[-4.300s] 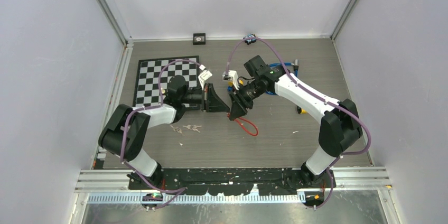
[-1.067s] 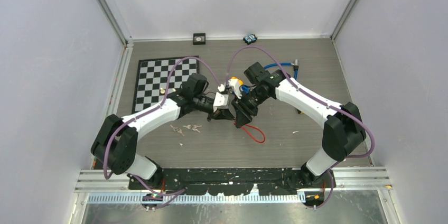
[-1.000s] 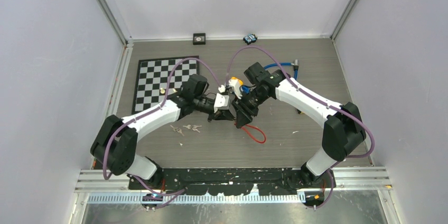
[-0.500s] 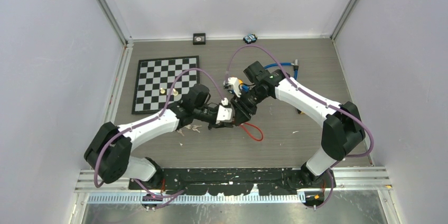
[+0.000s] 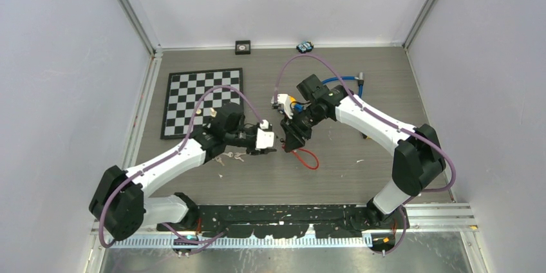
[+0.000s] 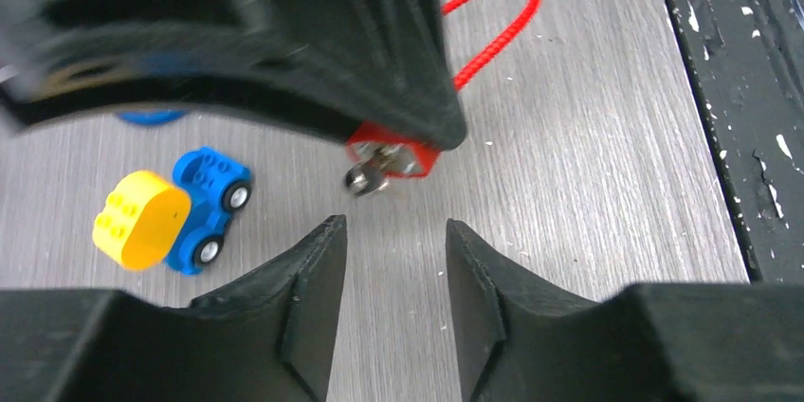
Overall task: Unlock with the key
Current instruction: Unlock the lock.
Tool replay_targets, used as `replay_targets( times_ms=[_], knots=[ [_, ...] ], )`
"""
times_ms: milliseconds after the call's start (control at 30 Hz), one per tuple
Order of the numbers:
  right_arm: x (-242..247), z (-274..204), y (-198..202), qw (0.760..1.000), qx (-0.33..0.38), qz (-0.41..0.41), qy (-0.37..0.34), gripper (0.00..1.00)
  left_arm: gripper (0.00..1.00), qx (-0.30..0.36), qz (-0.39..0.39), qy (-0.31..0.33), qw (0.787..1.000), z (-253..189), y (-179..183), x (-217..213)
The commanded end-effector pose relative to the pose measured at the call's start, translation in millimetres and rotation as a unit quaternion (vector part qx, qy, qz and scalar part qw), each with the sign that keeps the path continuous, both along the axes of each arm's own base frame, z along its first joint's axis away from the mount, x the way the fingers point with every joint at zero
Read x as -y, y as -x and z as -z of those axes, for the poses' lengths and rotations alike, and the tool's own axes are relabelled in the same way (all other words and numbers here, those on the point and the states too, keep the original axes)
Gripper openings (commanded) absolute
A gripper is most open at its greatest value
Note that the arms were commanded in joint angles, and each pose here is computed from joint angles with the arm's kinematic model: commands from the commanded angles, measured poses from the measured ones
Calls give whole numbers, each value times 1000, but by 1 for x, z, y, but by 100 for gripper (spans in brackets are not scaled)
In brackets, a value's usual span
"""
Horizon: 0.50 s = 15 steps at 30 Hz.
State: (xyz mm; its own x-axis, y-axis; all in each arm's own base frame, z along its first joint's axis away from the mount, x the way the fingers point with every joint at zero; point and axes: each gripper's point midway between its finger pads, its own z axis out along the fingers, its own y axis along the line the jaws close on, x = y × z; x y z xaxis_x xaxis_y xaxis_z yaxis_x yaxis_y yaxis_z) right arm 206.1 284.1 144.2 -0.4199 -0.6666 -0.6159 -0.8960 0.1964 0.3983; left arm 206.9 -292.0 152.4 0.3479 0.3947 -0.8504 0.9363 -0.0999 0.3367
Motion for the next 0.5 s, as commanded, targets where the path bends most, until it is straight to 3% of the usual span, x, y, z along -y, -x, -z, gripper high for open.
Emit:
replay_targets(
  times_ms=[0,167,467],
  knots=[
    [-6,-18,4,998,31,-28,-40,1,47,-43,-21,34,998,-23,0,-6],
    [-6,-20,7,998,29,-35,-45,0,47,-99,-6,75,992,-29,10,5],
    [-6,-21,11,998,24,-40,-49,0,41,-81,26,104,991,-41,-7,15]
  ],
)
